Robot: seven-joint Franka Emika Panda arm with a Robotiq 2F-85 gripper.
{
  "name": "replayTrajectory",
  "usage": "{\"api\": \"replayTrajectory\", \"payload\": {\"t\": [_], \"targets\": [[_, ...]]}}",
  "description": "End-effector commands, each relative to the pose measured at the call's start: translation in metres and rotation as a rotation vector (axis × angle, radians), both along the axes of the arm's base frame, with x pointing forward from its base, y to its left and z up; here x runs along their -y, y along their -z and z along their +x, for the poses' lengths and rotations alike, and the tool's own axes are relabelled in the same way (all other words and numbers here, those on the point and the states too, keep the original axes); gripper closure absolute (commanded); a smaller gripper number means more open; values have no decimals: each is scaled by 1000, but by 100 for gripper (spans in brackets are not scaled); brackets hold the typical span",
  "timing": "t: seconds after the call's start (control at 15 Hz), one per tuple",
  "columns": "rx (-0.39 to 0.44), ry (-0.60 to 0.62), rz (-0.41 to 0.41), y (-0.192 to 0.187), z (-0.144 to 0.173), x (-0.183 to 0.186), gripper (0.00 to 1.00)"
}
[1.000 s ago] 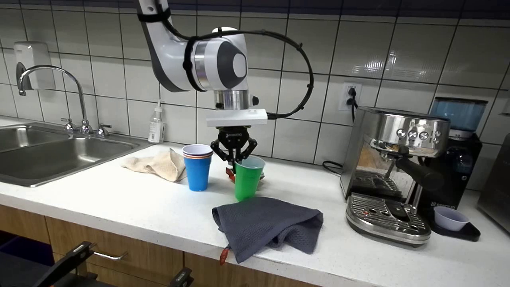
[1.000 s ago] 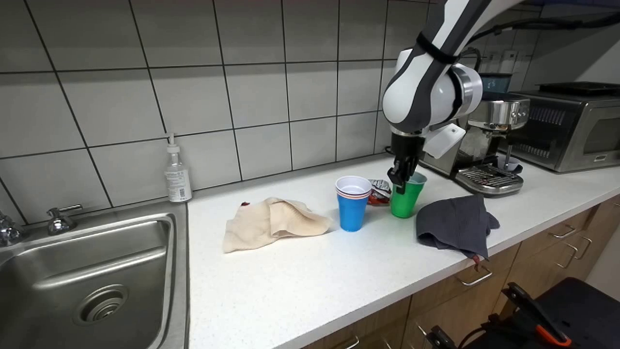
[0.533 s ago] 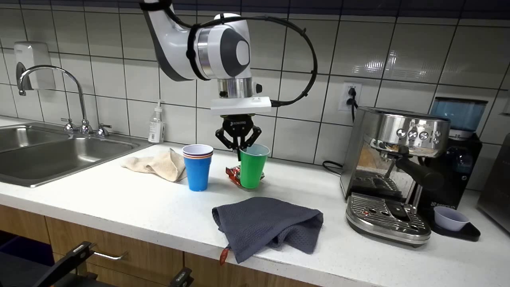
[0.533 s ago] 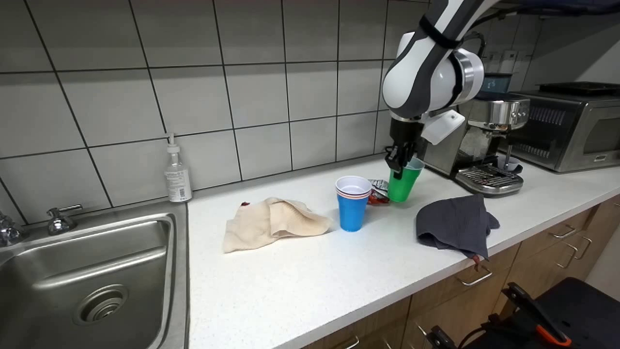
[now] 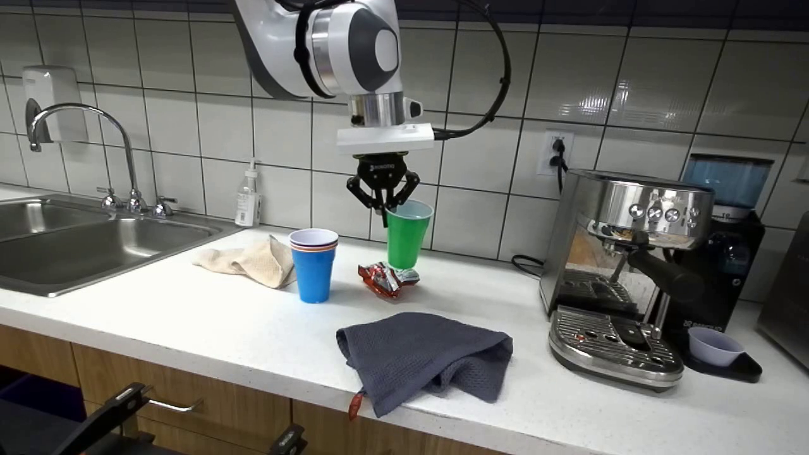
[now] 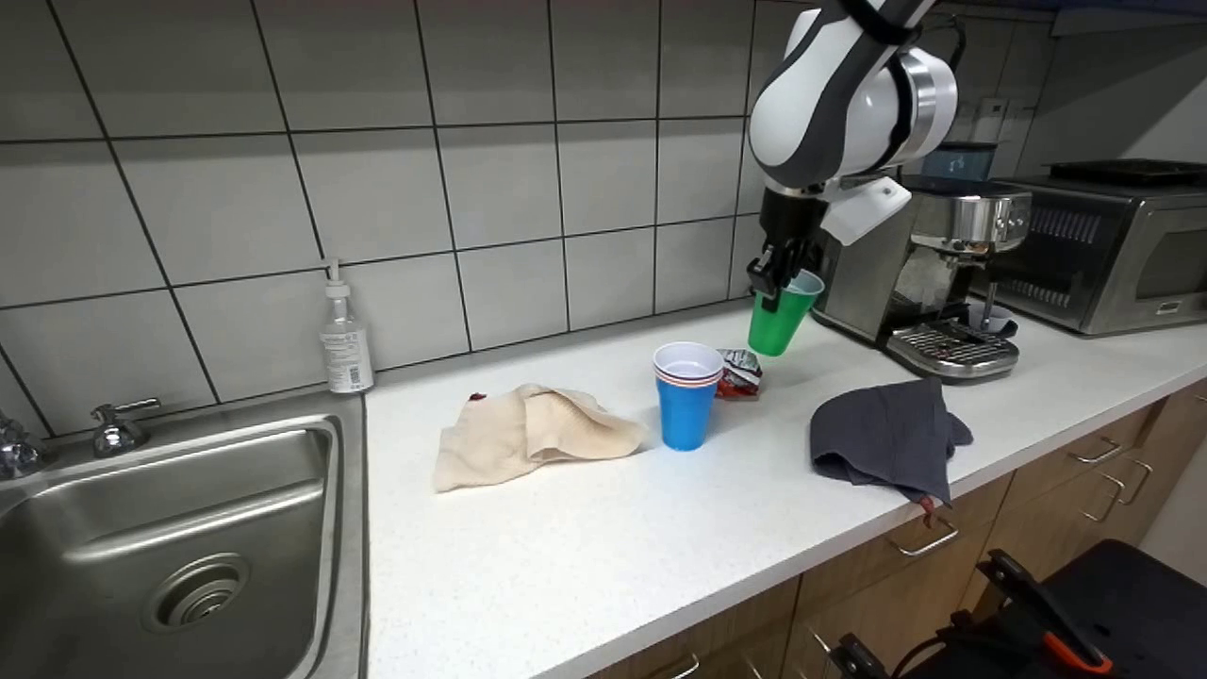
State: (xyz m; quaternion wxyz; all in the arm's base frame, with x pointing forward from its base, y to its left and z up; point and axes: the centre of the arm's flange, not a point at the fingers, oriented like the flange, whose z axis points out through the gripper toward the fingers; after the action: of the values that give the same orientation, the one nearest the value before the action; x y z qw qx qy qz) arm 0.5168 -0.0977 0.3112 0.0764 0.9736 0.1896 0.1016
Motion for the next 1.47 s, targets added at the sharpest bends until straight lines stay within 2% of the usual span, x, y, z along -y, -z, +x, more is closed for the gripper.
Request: {"api": "replayTrajectory", "payload": {"t": [0.0,0.6,1.4], "targets": [[32,9,8,-32,-9,0,99],[96,-51,8,-73,-23,-24,99],[43,-118,15,-95,-36,-70,99]]}}
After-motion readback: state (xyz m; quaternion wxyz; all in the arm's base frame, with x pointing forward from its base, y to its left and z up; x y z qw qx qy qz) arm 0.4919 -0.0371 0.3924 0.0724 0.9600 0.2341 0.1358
